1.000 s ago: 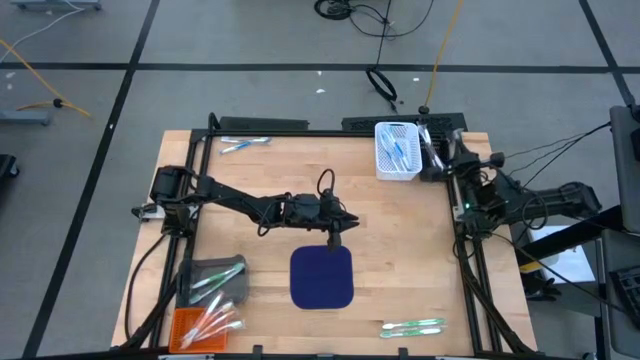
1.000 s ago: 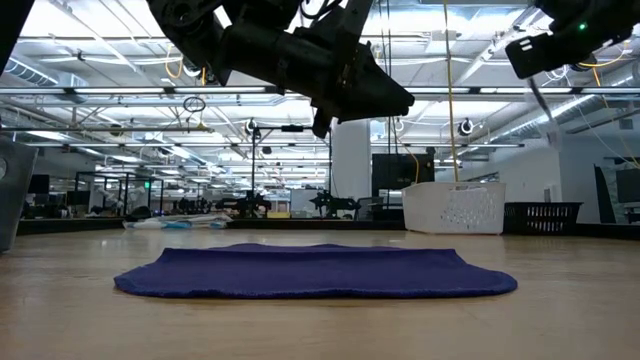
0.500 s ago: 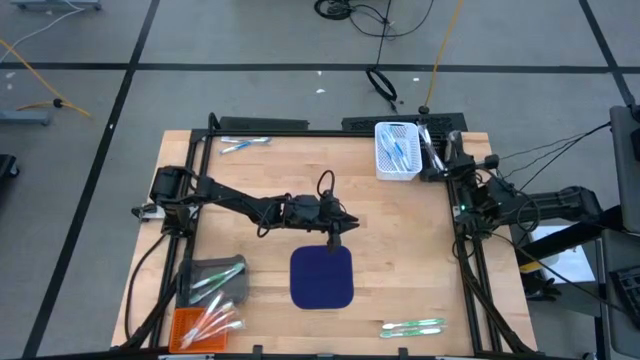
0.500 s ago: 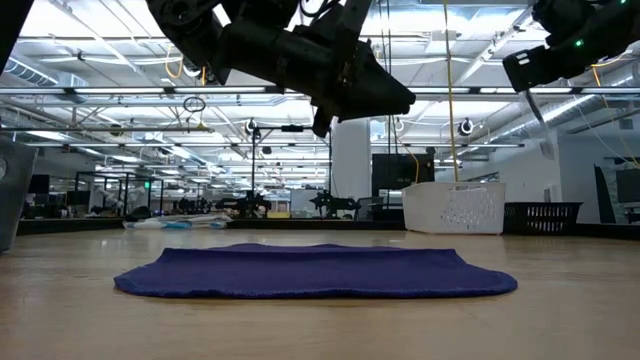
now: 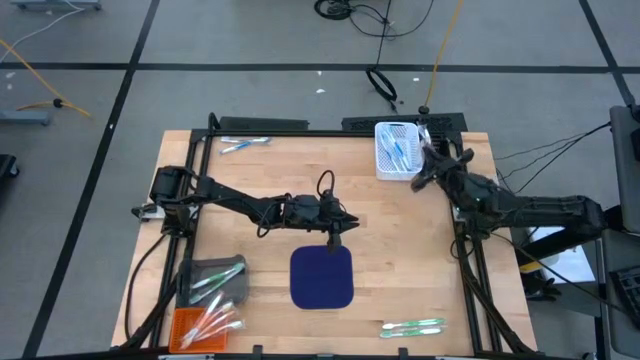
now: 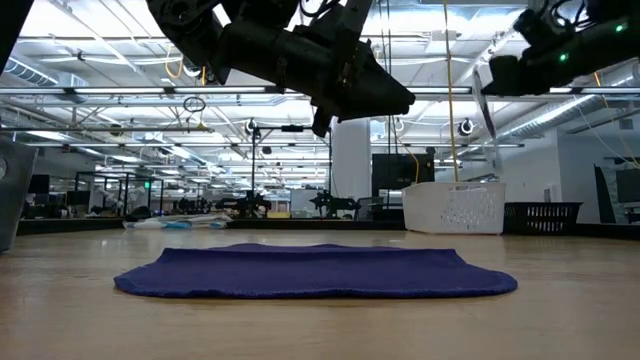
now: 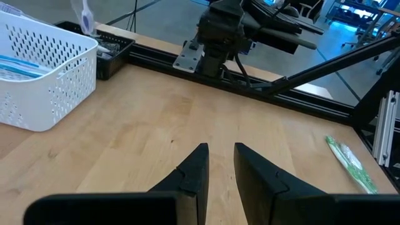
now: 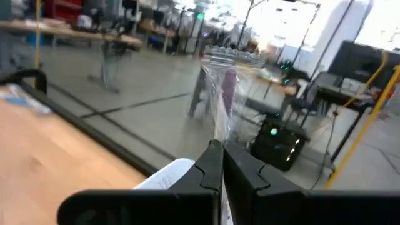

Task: Pick & Place Toothbrushes
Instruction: Put the violet toothbrush into the black basket

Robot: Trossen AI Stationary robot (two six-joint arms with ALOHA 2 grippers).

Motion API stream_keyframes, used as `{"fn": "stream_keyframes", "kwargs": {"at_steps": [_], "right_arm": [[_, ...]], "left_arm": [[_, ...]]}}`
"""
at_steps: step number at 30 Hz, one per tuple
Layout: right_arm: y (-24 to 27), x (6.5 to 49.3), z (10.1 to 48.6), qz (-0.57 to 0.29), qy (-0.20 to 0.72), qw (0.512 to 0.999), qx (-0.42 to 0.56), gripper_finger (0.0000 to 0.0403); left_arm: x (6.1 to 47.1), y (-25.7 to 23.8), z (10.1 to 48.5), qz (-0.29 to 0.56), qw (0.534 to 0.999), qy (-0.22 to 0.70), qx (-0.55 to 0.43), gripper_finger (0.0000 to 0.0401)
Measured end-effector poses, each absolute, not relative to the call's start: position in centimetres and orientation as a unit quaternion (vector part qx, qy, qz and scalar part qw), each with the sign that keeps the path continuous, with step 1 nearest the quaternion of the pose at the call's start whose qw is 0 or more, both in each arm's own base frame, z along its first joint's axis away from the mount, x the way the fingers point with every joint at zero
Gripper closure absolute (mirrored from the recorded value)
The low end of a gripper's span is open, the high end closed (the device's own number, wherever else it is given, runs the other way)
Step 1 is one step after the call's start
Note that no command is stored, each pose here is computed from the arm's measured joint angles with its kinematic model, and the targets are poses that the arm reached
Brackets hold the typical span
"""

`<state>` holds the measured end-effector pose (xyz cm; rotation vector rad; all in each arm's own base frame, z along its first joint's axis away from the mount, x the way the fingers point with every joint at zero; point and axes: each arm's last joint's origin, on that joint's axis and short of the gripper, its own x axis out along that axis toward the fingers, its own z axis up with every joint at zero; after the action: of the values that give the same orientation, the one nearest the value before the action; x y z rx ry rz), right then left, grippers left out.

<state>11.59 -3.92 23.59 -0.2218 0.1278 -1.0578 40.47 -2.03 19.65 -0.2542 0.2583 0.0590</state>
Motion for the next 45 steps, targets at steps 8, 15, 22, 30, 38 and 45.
{"fn": "stream_keyframes", "kwargs": {"at_steps": [8, 15, 22, 30, 38, 45], "right_arm": [[-6.6, 10.5, 24.0, -0.514, 0.092, 0.851, -0.055, 0.0403], [-7.9, 9.3, 24.6, -0.553, 0.127, 0.822, -0.038, 0.0403], [-8.9, 8.8, 24.0, -0.548, 0.191, 0.814, -0.011, 0.0403], [-10.8, 8.8, 22.7, -0.545, 0.240, 0.803, 0.020, 0.0403], [-12.1, 8.8, 21.6, -0.551, 0.280, 0.785, 0.039, 0.0403], [-12.1, 8.8, 21.7, -0.551, 0.271, 0.788, 0.048, 0.0403]], "left_arm": [[40.5, -2.0, 19.6, 0.029, 0.983, 0.129, -0.125, 0.0327], [40.5, -2.0, 19.6, 0.029, 0.984, 0.130, -0.122, 0.0327], [40.5, -2.0, 19.6, 0.029, 0.984, 0.130, -0.122, 0.0327], [40.5, -2.1, 19.6, 0.029, 0.984, 0.130, -0.122, 0.0327], [40.4, -2.1, 19.6, 0.029, 0.983, 0.133, -0.122, 0.0327], [40.4, -2.2, 19.5, 0.028, 0.983, 0.134, -0.124, 0.0327]]}}
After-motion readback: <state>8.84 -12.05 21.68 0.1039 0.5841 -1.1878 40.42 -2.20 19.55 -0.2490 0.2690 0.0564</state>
